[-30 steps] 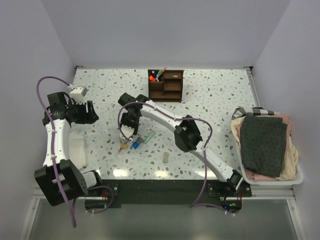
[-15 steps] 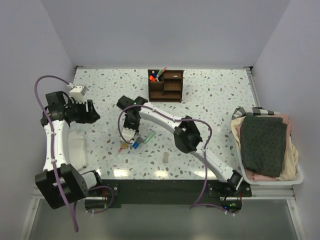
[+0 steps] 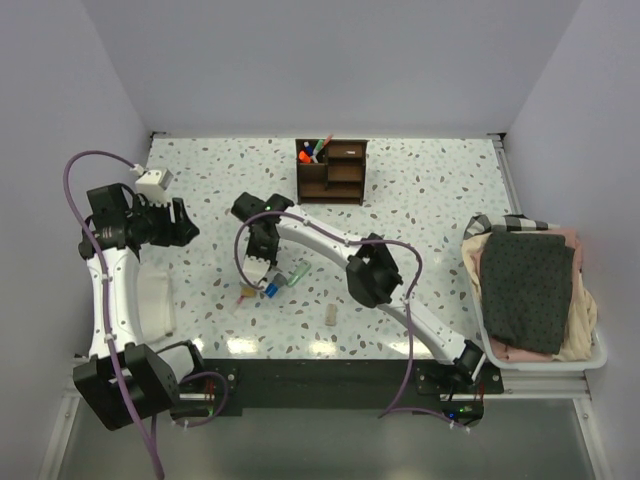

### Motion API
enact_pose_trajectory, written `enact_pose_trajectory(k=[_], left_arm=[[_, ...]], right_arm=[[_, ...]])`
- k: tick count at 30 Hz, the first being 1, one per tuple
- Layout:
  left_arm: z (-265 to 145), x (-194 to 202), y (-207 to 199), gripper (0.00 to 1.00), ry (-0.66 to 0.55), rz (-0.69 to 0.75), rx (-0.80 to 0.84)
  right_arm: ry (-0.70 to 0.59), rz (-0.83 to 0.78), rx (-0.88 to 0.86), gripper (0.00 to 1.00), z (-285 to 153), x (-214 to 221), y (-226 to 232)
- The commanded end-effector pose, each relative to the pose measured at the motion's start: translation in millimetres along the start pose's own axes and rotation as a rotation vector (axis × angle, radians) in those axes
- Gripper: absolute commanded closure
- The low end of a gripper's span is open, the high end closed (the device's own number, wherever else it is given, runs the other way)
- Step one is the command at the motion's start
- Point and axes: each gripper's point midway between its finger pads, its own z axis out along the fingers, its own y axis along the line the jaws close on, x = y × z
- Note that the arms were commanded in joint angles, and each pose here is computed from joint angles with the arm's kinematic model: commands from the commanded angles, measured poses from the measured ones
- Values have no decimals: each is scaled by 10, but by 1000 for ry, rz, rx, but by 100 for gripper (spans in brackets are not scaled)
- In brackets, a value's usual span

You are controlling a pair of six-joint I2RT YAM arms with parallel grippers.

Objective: Sort the stationery into containers
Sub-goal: Pick up the pen from the center of the board.

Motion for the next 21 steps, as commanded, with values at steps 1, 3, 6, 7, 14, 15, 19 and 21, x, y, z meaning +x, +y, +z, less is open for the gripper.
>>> enact_pose_trajectory(k=[1,3,6,7,14,15,19,21], left_arm=[[-87,-187,-91,36,-52,-17,33],[-172,-275,-185,36,-66,16,54],[-273,-347,-208,35,-85,65,29],[-303,-349,-215,35,-85,70,23],[-332,-346,-246,35,-111,49,28],[-327,-351,-248,35,-109,52,33],[-319,-439,-265,35,-128,87,57],[-295,-490,-265,35,-139,98,75]], right_arm=[[-247,-312,-518,77,535,-372,1267],[-258,-329,-580,81,516,-420,1401],[-263,-350,-601,91,508,-423,1452],[-264,-347,-599,98,523,-423,1447],[-265,-156,-470,100,308,-518,1178],[-250,-77,-444,100,270,-501,1133],[-207,189,-255,100,90,-320,837],[-183,333,-146,100,-54,-207,674]])
